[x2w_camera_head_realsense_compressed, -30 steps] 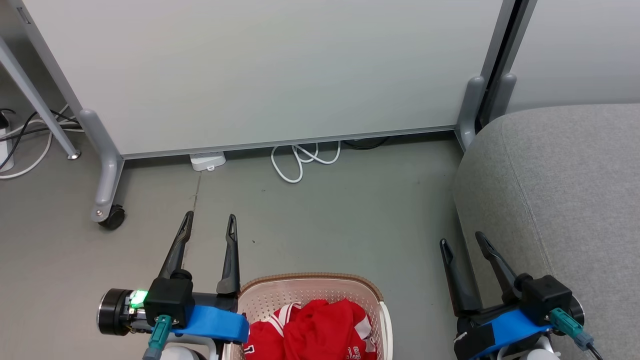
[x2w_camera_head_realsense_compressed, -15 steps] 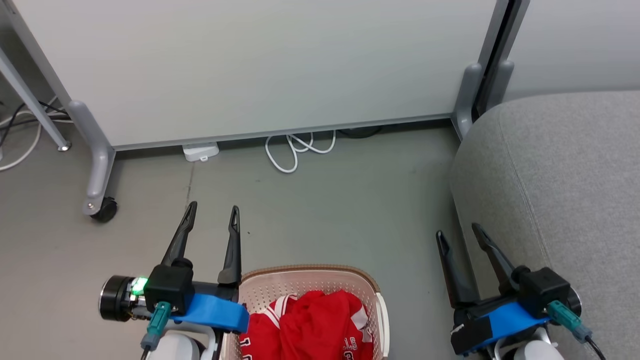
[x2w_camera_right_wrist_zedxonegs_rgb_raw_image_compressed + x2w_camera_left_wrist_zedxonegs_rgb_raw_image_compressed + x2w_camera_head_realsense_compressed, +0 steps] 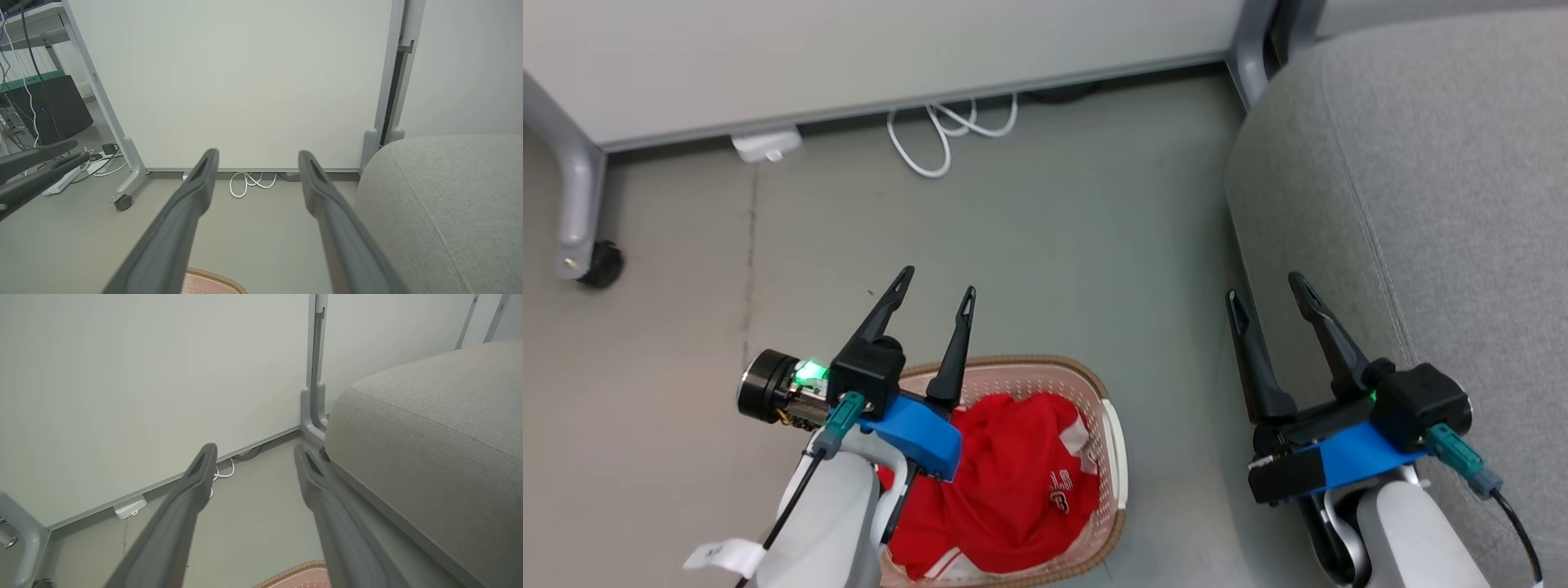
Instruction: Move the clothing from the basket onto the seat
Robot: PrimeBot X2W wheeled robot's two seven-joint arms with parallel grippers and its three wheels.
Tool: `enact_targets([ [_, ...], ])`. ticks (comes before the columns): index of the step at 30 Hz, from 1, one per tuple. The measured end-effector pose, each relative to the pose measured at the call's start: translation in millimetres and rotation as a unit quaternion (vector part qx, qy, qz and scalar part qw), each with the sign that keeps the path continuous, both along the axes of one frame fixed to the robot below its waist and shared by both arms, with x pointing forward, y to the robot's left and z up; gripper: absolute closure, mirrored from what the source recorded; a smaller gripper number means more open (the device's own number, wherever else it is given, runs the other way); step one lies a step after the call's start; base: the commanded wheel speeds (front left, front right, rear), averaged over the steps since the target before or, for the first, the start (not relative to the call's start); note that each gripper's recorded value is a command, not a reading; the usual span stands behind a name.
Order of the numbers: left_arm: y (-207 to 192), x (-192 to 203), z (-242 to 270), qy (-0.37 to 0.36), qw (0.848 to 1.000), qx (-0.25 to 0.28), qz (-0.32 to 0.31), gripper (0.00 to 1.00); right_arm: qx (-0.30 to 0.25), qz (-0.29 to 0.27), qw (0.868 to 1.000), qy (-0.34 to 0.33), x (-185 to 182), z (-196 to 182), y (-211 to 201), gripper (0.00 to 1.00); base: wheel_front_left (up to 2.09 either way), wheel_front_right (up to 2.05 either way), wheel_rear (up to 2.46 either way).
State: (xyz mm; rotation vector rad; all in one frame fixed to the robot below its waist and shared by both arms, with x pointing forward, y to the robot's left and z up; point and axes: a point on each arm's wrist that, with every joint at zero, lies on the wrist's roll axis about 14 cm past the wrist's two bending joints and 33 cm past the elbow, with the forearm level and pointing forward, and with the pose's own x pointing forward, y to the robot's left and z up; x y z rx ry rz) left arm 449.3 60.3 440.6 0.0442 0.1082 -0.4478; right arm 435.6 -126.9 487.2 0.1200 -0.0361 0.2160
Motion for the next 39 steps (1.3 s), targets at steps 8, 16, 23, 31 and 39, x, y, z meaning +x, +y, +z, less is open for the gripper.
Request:
enact_targets([
  [8, -25, -6, -96, 0.128, 0.988, 0.047, -0.068, 0.00, -0.002, -0.019, 1.000, 0.022, 18, -23, -15, 0.00, 0.00, 0.00, 0.00],
  [16, -26, -30, -182, 0.261, 0.956, 0.085, -0.102, 0.00, -0.012, -0.028, 0.999, 0.043, 36, -48, -25, 0.00, 0.00, 0.00, 0.00],
  [23, -20, -47, -236, 0.359, 0.923, 0.100, -0.099, 0.00, -0.023, -0.028, 0.997, 0.062, 52, -74, -28, 0.00, 0.00, 0.00, 0.00],
  [31, 0, -74, -287, 0.476, 0.870, 0.111, -0.069, 0.00, -0.027, -0.026, 0.996, 0.084, 63, -105, -28, 0.00, 0.00, 0.00, 0.00],
  [39, 18, -82, -323, 0.534, 0.837, 0.113, -0.044, 0.00, -0.033, -0.026, 0.994, 0.102, 72, -133, -30, 0.00, 0.00, 0.00, 0.00],
])
